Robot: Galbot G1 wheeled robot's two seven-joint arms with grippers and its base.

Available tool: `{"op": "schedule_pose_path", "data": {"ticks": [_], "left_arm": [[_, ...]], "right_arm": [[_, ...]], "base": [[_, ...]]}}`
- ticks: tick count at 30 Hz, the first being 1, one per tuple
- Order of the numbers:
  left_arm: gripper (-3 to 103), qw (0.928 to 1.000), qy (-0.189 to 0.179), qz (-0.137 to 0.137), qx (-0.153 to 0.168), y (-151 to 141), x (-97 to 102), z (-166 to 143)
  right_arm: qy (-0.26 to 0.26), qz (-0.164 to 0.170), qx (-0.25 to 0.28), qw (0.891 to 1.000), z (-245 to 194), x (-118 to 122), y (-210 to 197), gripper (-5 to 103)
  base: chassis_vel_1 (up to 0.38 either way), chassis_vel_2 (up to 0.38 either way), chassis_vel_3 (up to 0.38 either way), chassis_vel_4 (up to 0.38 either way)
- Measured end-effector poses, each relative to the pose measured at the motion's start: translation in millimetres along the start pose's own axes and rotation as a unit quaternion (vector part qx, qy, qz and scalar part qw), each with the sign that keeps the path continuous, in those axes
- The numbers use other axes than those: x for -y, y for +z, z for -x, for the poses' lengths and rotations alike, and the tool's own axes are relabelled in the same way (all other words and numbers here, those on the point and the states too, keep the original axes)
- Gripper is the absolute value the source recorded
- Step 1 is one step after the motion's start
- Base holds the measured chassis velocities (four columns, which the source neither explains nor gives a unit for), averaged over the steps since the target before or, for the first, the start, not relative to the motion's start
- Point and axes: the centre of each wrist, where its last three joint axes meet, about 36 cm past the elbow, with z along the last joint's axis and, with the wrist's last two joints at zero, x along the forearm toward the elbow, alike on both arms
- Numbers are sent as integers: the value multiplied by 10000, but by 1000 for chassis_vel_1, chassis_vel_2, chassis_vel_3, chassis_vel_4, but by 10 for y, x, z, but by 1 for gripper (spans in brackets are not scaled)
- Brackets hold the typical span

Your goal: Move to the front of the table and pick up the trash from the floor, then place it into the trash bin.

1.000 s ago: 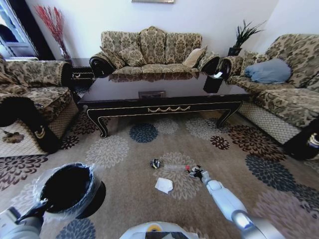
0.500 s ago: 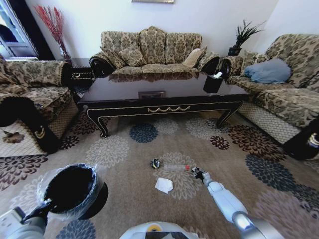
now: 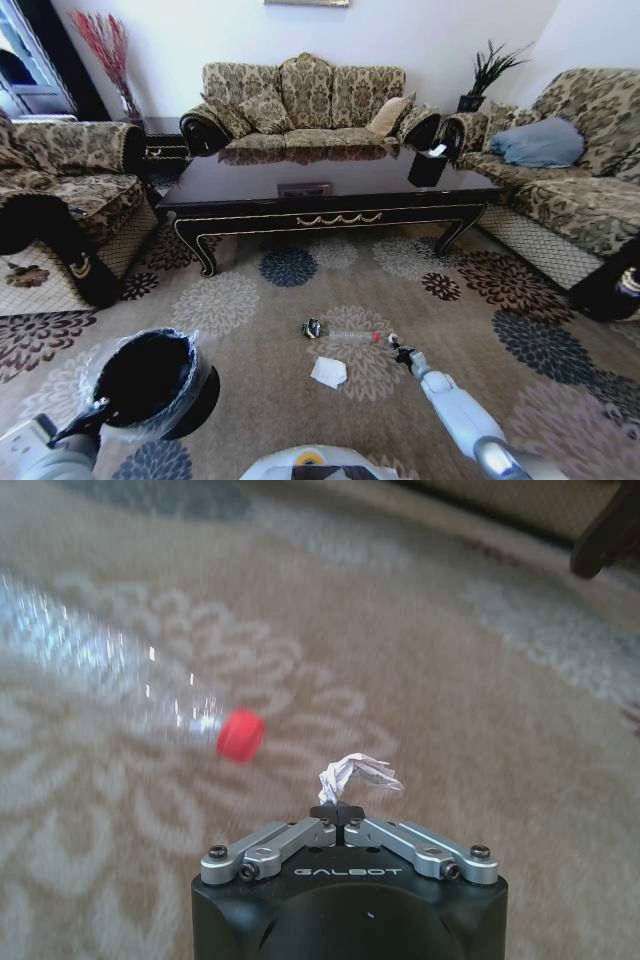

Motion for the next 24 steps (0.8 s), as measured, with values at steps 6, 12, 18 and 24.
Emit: {"op": "schedule_pose_path", "data": {"ticks": [6, 12, 18, 24], "left_arm": [[4, 9999, 162, -7, -30, 15, 72, -37], [4, 9990, 438, 22, -103, 60, 190, -94], [4, 9963, 847, 94, -123, 108, 326, -85], [4, 9912, 1297, 240, 60, 74, 397, 95]], "right_arm": [[-167, -145, 774, 9968, -204, 201, -237, 0], [-364, 34, 2195, 9749, -510, 283, -921, 0], [-577, 422, 3351, 9395, -681, 20, -1694, 0], [-1056, 467, 4031, 9078, -820, -355, -2267, 0]], "base": [[0, 0, 0, 0], [0, 0, 0, 0], [0, 0, 0, 0], [0, 0, 0, 0]]}}
